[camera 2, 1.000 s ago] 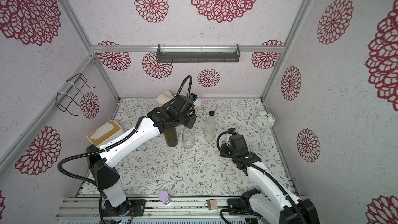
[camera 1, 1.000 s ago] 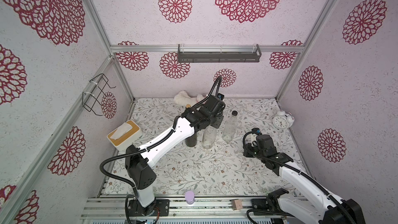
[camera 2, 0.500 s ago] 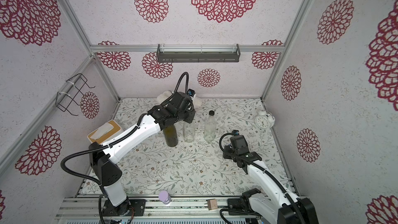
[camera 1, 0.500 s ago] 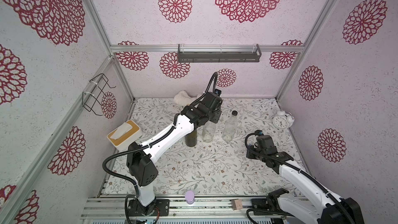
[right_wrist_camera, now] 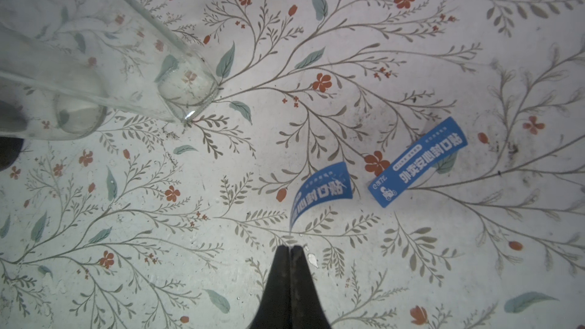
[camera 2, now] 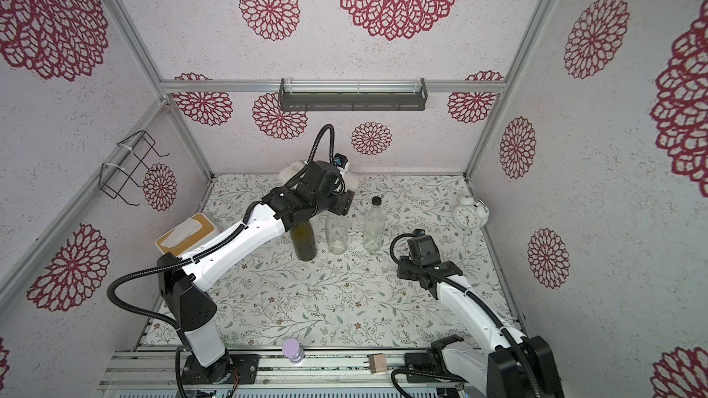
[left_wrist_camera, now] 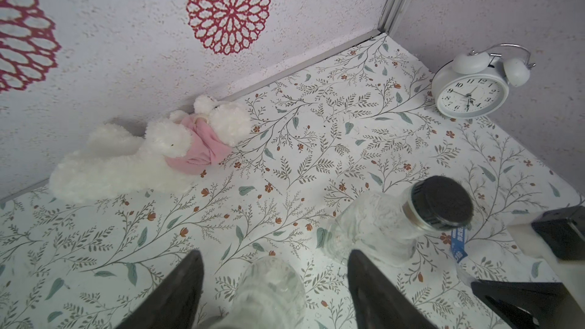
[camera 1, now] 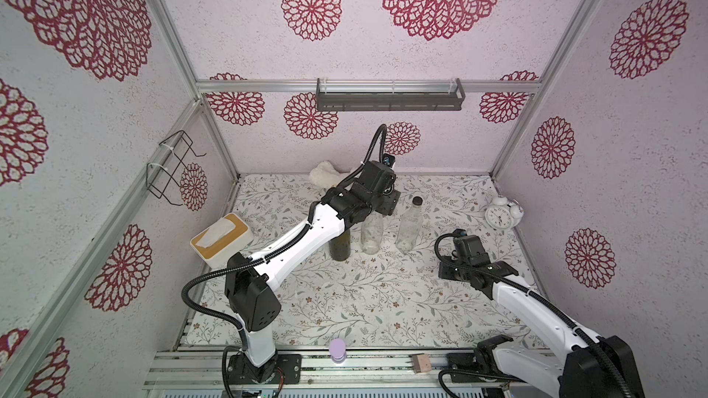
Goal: Remove the label from the bottle
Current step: Place the bottle at the center of the board, then place the label at the center of the board.
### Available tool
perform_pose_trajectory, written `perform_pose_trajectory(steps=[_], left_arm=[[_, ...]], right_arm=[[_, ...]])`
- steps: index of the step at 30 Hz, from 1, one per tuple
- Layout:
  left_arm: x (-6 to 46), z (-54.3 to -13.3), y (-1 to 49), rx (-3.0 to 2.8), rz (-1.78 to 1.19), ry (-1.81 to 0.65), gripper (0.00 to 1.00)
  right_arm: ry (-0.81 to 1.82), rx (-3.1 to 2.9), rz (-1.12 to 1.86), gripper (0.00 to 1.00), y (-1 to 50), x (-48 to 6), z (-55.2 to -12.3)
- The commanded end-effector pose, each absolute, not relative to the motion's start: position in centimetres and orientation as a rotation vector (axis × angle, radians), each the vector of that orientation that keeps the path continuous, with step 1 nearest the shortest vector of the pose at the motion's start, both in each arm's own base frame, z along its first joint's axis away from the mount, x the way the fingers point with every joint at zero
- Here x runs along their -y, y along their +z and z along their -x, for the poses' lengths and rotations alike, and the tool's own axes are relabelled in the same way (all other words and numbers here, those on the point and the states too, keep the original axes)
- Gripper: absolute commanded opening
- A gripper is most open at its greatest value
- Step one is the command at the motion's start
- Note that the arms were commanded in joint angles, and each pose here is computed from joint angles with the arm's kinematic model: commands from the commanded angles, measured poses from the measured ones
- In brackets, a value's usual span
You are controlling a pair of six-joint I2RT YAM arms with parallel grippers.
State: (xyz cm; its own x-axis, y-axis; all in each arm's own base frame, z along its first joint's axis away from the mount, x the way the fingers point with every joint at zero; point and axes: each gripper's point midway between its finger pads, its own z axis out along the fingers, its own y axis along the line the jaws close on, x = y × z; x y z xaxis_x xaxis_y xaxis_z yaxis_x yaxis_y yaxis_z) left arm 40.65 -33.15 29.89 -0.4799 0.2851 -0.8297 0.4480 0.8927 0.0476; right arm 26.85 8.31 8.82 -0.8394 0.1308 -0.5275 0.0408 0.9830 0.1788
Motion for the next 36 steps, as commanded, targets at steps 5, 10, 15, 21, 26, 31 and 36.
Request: perform_pose_trajectory(steps=[5,10,15,21,26,31,36], left_arm=[[31.8,-39.6,37.5,-1.977,-0.464,-0.285,0.90],[31.0,-37.7,40.7,-1.922,-0.455,-0.343,0.94],[30.0,-35.3,42.9,-1.874,-0.452,-0.375,0.97],[27.2,-33.6,42.5,-1.878,-0.405,-0.344,0.99],[25.0,-32.8,41.3,-1.908,-0.363,-0.309,1.00],[23.5,-32.3,40.2,-1.937,-0.322,-0.282,1.00],[23.0,-32.2,39.3,-1.963,-0.306,-0.278,1.00]], right_arm=[[0.090,-2.661,-0.168,0.00,8.9,-6.8,-26.3],[0.005,-2.728,-0.223,0.00,8.4,-5.7,-25.1],[-0.024,-2.809,-0.201,0.00,6.5,-5.8,-24.7],[0.005,-2.849,-0.170,0.00,4.8,-6.6,-25.0],[0.032,-2.880,-0.142,0.00,3.3,-7.4,-25.6],[0.055,-2.902,-0.124,0.04,2.2,-7.8,-25.7],[0.057,-2.908,-0.108,0.10,1.5,-8.0,-25.9]])
